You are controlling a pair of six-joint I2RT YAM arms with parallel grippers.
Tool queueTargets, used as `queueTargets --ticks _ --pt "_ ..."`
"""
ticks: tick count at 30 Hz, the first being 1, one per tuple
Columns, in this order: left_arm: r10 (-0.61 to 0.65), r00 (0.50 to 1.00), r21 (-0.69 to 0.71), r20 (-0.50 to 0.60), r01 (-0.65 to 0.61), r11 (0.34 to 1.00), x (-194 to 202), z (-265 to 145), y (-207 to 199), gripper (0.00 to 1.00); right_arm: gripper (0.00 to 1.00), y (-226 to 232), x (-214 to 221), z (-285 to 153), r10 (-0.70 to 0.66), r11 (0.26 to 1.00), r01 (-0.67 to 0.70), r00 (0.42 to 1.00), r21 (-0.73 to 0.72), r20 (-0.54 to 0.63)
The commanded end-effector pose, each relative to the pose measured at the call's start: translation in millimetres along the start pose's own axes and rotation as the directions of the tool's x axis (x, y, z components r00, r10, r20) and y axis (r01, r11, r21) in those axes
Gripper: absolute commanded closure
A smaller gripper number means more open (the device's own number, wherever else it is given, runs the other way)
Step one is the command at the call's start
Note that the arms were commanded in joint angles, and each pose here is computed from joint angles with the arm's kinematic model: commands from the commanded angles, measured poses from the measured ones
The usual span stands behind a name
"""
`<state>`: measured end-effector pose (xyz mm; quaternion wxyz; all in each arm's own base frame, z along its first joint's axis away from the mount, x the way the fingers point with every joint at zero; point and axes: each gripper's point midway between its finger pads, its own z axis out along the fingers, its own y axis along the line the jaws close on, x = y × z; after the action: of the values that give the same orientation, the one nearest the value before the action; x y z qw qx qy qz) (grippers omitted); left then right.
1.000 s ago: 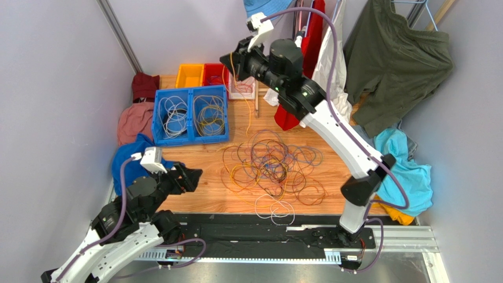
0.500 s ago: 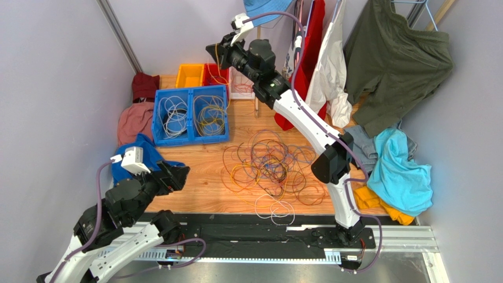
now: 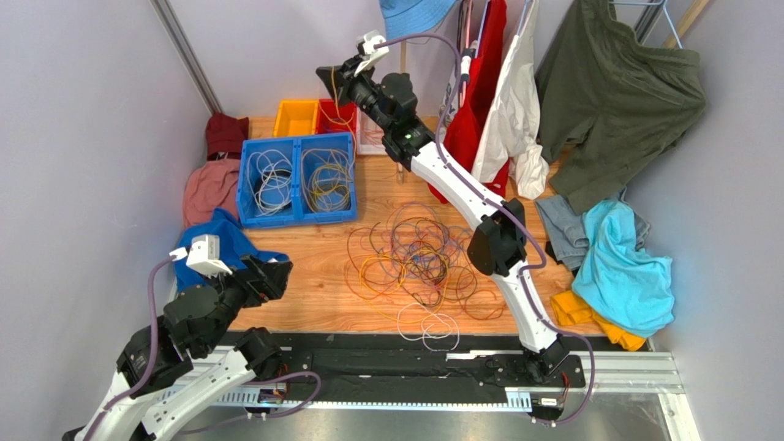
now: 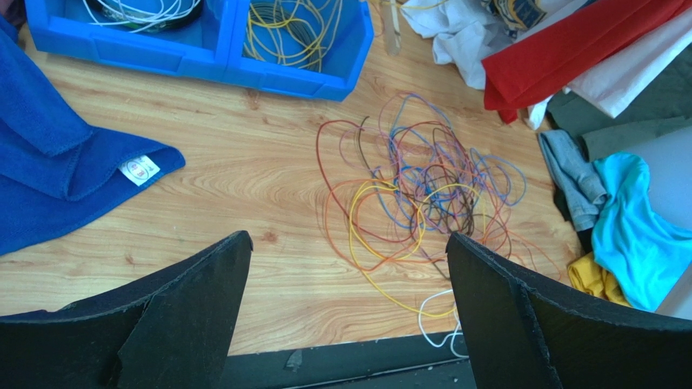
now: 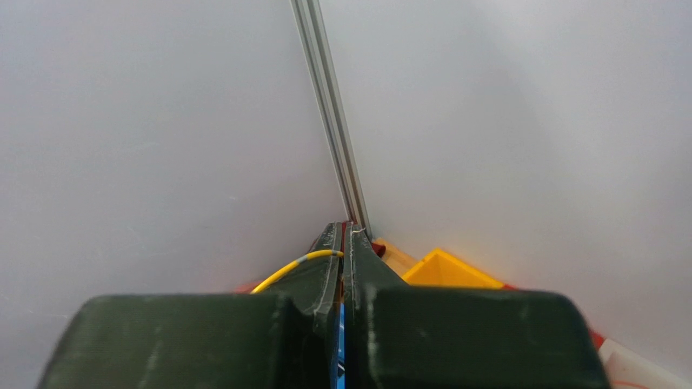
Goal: Untangle the cables
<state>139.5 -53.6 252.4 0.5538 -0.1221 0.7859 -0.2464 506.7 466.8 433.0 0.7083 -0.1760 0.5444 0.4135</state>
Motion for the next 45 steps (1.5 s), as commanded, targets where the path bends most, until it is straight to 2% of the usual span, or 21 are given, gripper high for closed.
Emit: queueTargets --ticks 1,5,8,10,13,15,16,17,20,21,22,29,32,34,36,37,38,45 --pt "0.027 1.000 0.019 0.000 -0.027 0.999 0.0 5.0 -6.5 0.01 1.00 -17.8 60.3 6.3 0.020 0.999 -0.018 0.998 0.027 -0.057" --pt "0.042 0.999 0.029 -0.004 -0.041 0.999 -1.0 7.6 -11.8 0.01 1.00 -31.8 122.0 3.8 -0.011 0.998 0.022 0.986 0.065 -0.168" --pt "0.046 0.999 0.031 -0.009 -0.046 0.998 0.9 11.3 -14.2 0.01 1.00 -41.4 160.3 -3.3 -0.099 0.986 0.130 0.961 0.104 -0.259" --pt "0.053 0.998 0.033 -0.017 -0.052 0.998 4.0 14.1 -15.2 0.01 1.00 -54.7 181.6 -13.0 -0.204 0.951 0.266 0.923 0.158 -0.326" --pt "0.051 0.999 0.039 -0.021 -0.050 0.998 5.2 17.0 -18.6 0.01 0.92 -71.7 203.4 -28.0 -0.296 0.893 0.403 0.862 0.201 -0.412" --pt "0.057 0.998 0.035 -0.029 -0.056 0.998 7.4 18.8 -18.6 0.01 0.79 -77.1 211.6 -35.2 -0.348 0.856 0.477 0.818 0.201 -0.457" --pt "0.056 0.998 0.036 -0.028 -0.055 0.998 7.1 19.1 -19.1 0.01 0.75 -80.9 208.9 -38.1 -0.364 0.831 0.508 0.804 0.227 -0.470" --pt "0.061 0.998 0.033 -0.034 -0.060 0.998 8.6 20.0 -18.8 0.01 0.66 -83.9 210.4 -41.1 -0.381 0.812 0.536 0.786 0.230 -0.486" --pt "0.062 0.998 0.032 -0.033 -0.061 0.998 8.9 20.4 -18.3 0.01 0.52 -83.2 199.4 -45.0 -0.447 0.738 0.627 0.732 0.250 -0.514" --pt "0.061 0.998 0.030 -0.030 -0.060 0.998 8.4 20.5 -18.2 0.01 0.51 -76.5 197.3 -44.8 -0.467 0.721 0.647 0.718 0.249 -0.516" --pt "0.063 0.998 0.030 -0.030 -0.062 0.998 8.3 20.8 -18.4 0.01 0.49 -80.7 187.8 -47.0 -0.504 0.666 0.698 0.682 0.264 -0.530" --pt "0.069 0.997 0.038 -0.032 -0.068 0.997 9.3 22.3 -20.5 0.01 0.43 -92.4 145.8 -57.4 -0.541 0.524 0.775 0.624 0.354 -0.564" --pt "0.070 0.997 0.043 -0.038 -0.068 0.997 10.8 23.1 -21.8 0.01 0.40 -90.6 142.1 -60.9 -0.517 0.552 0.754 0.644 0.356 -0.564" --pt "0.074 0.997 0.051 -0.038 -0.072 0.996 11.0 23.6 -23.4 0.01 0.39 -80.7 144.9 -61.6 -0.513 0.596 0.745 0.640 0.300 -0.572" --pt "0.082 0.996 0.051 -0.038 -0.080 0.996 12.0 24.7 -23.1 0.01 0.37 -69.3 139.8 -59.3 -0.502 0.646 0.714 0.664 0.271 -0.555" --pt "0.082 0.996 0.051 -0.038 -0.080 0.996 12.2 25.0 -23.1 0.01 0.33 -67.2 146.0 -66.4 -0.483 0.662 0.713 0.642 0.232 -0.595" --pt "0.085 0.996 0.048 -0.037 -0.083 0.995 12.3 25.7 -22.6 0.01 0.33 -63.8 146.1 -67.9 -0.466 0.683 0.695 0.652 0.225 -0.599" --pt "0.087 0.996 0.042 -0.027 -0.086 0.995 13.2 35.3 -26.8 0.01 0.31 -32.6 114.0 -71.8 -0.245 0.873 0.437 0.776 0.215 -0.581"
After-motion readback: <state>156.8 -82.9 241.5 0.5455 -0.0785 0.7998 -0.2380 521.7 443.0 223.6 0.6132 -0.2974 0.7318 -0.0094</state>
